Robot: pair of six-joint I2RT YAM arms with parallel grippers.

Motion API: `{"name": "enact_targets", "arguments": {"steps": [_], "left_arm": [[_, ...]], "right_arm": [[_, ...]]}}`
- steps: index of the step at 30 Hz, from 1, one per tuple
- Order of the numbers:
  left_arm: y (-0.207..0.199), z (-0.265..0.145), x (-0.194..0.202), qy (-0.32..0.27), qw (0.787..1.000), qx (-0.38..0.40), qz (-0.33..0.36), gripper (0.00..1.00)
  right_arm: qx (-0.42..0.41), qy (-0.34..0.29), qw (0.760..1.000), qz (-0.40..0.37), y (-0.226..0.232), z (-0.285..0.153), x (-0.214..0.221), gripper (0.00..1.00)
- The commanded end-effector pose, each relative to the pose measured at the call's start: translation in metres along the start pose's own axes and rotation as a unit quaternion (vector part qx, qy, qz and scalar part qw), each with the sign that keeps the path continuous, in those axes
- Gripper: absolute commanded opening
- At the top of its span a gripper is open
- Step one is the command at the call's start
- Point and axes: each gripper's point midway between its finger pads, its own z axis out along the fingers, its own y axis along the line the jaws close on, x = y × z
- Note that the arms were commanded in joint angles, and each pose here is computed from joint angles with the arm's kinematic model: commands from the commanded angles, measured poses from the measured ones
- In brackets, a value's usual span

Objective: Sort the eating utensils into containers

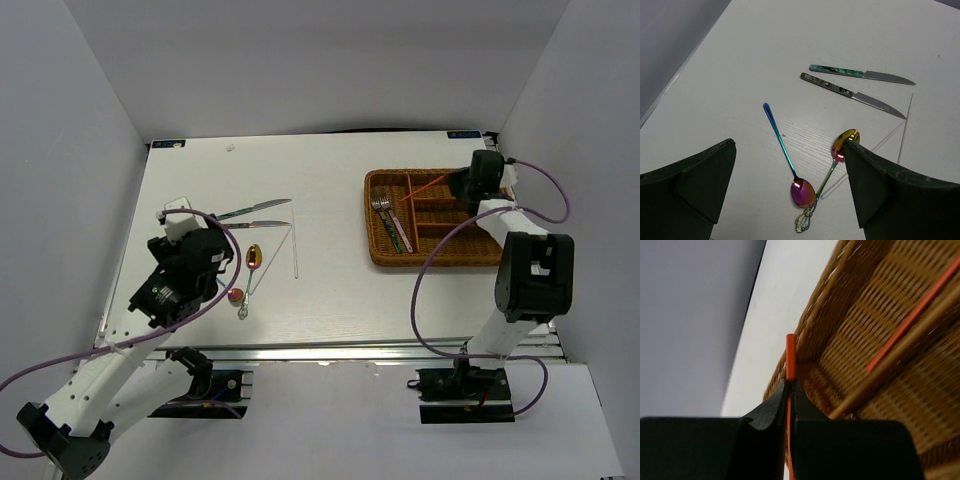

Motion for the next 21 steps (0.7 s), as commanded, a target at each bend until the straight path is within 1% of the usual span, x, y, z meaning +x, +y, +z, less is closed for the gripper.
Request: {"name": "enact_targets", "arguments": {"steps": [1,2,4,8,12,20,21], "left_arm": [[0.000,0.002,0.000,-0.001,1.000,-0.002,0.003,0.98],[-0.001,0.003,0.001,0.000,1.000,-0.003,0.007,0.98],[-0.002,0.004,0.002,0.001,1.000,-0.006,0.010,0.98],[-0.003,0.006,0.002,0.003,1.000,-0.006,0.015,0.98],[-0.005,0.007,0.005,0.006,1.000,-0.005,0.019,0.98],[-0.007,0.009,0.008,0.012,1.000,-0.007,0.027,0.98],[-0.007,0.009,0.009,0.013,0.999,-0.007,0.029,0.98]], "right_arm": [[-0.035,-0.059,0.989,0.131,0.015,0.017,-0.045,0.00],[-0.014,-0.066,0.988,0.140,0.000,0.026,-0.053,0.00],[0.000,-0.083,0.984,0.157,-0.008,0.034,-0.069,0.00],[0.041,-0.100,0.981,0.163,-0.041,0.053,-0.076,0.00],[0.024,-0.089,0.981,0.174,-0.049,0.071,-0.077,0.00],[0.026,-0.102,0.980,0.169,-0.053,0.082,-0.085,0.00],[0.029,-0.100,0.981,0.164,-0.053,0.083,-0.085,0.03]]}}
